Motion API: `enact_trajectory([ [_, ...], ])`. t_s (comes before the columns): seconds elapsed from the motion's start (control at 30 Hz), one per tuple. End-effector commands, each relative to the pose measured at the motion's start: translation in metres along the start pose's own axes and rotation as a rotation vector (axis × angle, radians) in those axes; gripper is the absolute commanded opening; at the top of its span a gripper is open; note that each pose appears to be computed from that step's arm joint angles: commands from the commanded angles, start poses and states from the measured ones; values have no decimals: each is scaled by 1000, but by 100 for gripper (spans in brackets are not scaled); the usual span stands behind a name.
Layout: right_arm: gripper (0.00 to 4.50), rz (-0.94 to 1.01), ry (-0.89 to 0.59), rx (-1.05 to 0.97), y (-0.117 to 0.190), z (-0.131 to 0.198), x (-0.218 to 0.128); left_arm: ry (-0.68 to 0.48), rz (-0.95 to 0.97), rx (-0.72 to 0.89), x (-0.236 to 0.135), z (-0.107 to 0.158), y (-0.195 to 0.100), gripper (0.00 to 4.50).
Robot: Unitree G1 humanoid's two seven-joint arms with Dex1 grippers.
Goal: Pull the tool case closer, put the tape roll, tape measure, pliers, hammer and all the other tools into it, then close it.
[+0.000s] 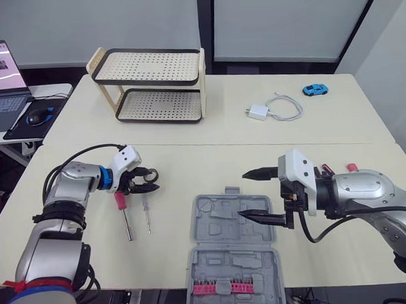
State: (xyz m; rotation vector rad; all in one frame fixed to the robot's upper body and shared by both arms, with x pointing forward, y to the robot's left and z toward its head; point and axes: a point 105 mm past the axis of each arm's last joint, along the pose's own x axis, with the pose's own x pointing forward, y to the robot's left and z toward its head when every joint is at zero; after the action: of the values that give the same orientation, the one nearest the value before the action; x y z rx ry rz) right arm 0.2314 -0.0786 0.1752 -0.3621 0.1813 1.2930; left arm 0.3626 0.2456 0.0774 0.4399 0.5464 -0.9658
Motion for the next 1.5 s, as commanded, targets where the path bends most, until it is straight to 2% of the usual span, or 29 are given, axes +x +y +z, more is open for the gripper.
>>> enact_trajectory([
  [0.03,450,2,-18,-31,4,7,1,19,18,5,3,2,5,325],
  [0.2,450,-3,-18,-26,5,6,0,53,40,-8,9,-4,6,325],
  [0.27,450,-7,-17,-23,5,6,-1,58,47,-11,12,-5,6,289],
  [0.37,450,-11,-17,-21,5,6,-1,60,53,-8,15,-5,6,220],
  [0.6,450,-21,-13,-20,6,5,-3,-8,42,27,15,15,7,8],
  [0.77,450,-40,-4,-17,5,4,-7,-59,-63,103,6,37,-3,4],
  [0.9,450,-63,16,-9,6,2,-13,-99,-255,169,-1,63,-35,4],
  [1.07,450,-59,58,25,15,-4,-20,-80,-453,219,-3,79,-80,4],
  [1.3,450,-104,98,68,17,-13,-20,-87,-517,231,22,85,-107,4],
  [1.5,450,-127,134,81,16,-19,-20,-77,-503,241,45,71,-117,4],
])
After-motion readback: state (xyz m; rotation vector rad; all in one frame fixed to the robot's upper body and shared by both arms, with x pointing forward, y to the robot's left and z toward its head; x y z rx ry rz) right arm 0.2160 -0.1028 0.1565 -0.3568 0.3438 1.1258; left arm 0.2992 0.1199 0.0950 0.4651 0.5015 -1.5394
